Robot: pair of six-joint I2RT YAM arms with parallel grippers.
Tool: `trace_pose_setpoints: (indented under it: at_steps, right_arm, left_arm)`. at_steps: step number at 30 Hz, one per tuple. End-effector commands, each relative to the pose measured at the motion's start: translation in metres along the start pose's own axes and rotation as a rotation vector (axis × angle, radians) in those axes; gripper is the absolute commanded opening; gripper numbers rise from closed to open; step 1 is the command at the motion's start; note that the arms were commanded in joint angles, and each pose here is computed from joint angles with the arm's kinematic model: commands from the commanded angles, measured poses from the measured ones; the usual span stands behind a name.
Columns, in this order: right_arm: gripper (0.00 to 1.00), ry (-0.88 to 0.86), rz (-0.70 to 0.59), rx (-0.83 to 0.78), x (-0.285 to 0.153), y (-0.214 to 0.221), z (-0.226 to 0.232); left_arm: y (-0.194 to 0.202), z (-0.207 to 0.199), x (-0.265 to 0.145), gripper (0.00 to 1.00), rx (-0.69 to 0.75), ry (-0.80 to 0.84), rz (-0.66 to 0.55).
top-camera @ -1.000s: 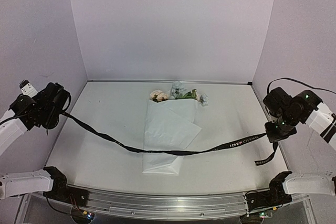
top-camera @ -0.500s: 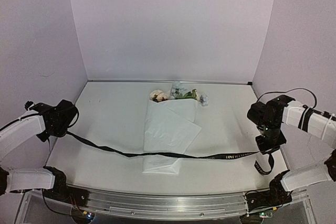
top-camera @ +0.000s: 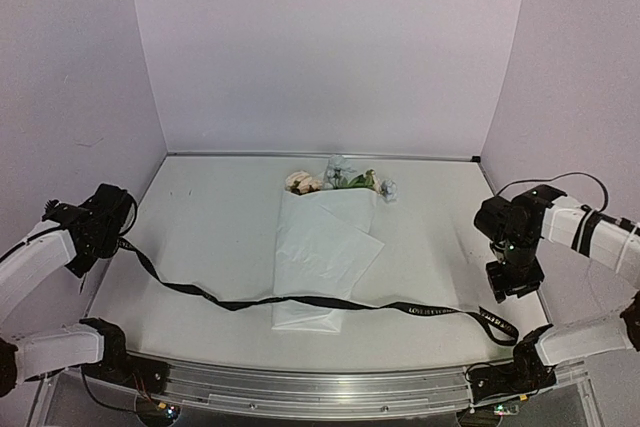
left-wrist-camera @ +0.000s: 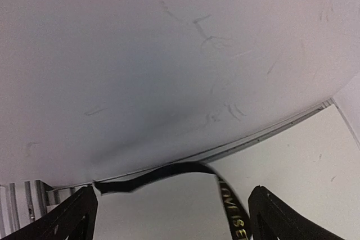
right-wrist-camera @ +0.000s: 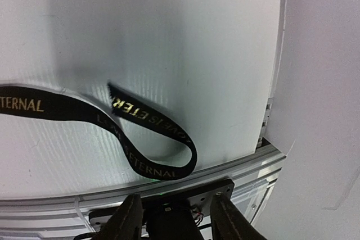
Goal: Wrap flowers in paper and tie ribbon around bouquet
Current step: Adjust the ribbon at the center of the board.
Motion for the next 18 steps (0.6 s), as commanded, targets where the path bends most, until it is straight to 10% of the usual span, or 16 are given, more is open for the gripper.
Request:
trace_pose_setpoints:
  at_steps: [1,18]
  right_arm:
    - [0.49,-0.144,-0.030,0.023,-0.011,0.001,0.012]
    - [0.60,-0.466,-0.363,-0.751,-0.037,-0.056,0.198]
  left_arm:
    - [-0.010,-0.025,-0.015,1.00,0.023,0.186,0.107]
    - [0.098,-0.099,-0.104,0.92,0.310,0.993,0.679]
Point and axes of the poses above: each gripper's point midway between its finger pads, its own x axis out along the fingers, its own z axis along the line the jaws close on, y = z × x, the point moved 6 cm from there along -x, back along the fingers, and after that the axes turned 5 degrees about -x, right-handed, at the moved point
